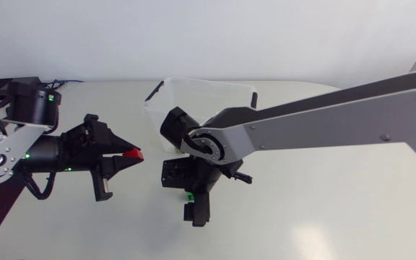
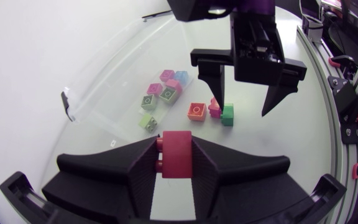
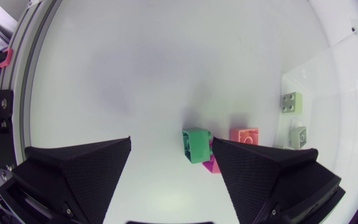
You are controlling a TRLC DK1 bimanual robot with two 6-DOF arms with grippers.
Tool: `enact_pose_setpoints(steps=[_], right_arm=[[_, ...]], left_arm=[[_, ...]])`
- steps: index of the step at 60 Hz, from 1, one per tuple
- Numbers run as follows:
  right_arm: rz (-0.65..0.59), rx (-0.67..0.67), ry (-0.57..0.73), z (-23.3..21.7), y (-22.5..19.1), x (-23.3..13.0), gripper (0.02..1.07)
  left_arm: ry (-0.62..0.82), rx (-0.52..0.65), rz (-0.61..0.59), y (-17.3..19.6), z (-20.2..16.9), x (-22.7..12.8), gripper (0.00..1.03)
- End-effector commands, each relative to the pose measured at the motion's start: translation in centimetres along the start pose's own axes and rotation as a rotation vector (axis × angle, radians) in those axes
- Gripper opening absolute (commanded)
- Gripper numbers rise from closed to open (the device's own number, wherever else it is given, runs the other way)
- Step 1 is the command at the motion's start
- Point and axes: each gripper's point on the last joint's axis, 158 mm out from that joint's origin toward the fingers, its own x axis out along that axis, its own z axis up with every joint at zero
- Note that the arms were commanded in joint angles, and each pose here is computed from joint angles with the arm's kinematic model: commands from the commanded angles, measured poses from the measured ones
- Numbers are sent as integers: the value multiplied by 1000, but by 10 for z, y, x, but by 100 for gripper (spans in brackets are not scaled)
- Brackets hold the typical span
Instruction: Pick up the duplo bricks and place them in the container
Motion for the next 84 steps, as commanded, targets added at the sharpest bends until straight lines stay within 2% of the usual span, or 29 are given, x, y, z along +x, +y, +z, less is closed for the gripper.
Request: enact_pose_setpoints(steps=[1,11,16,23,27,33,38,46,53,66,75,79,81,82,83,84], right_arm=[[44,-33,25,-2,2,12,96],[76,-40,48,-7,-1,29,91],[88,-35,45,-10,-4,32,79],[100,-32,53,-16,-1,28,70],[108,-31,54,-19,1,27,53],[117,-18,67,-28,1,27,40],[132,-10,77,-34,5,23,23],[149,-1,86,-41,16,5,21],[105,7,57,-37,12,-23,21],[-70,98,-84,-26,-38,-108,21],[-164,192,-158,-32,-79,-142,21],[-198,228,-180,-35,-95,-148,21],[-212,251,-198,-36,-104,-152,21],[-216,256,-208,-35,-107,-154,21],[-221,264,-215,-34,-110,-156,21],[-227,269,-221,-34,-113,-157,21]], left_arm=[[-7,-42,11,-1,-8,-8,12],[-28,-77,47,8,-13,-21,12],[-30,-81,54,11,-14,-23,12],[-39,-74,70,16,-10,-26,12],[-60,-83,98,27,-2,-28,12],[-117,-107,147,47,19,-32,12],[-171,-117,173,60,40,-32,12],[-226,-132,214,86,67,-30,12],[-256,-162,268,114,84,-18,12],[-211,-190,291,146,97,62,14],[-187,-190,296,156,106,109,29],[-170,-193,290,159,105,123,43],[-150,-202,286,161,101,129,62],[-149,-202,287,162,101,129,64],[-141,-204,283,161,100,129,74],[-141,-204,283,161,100,129,75]])
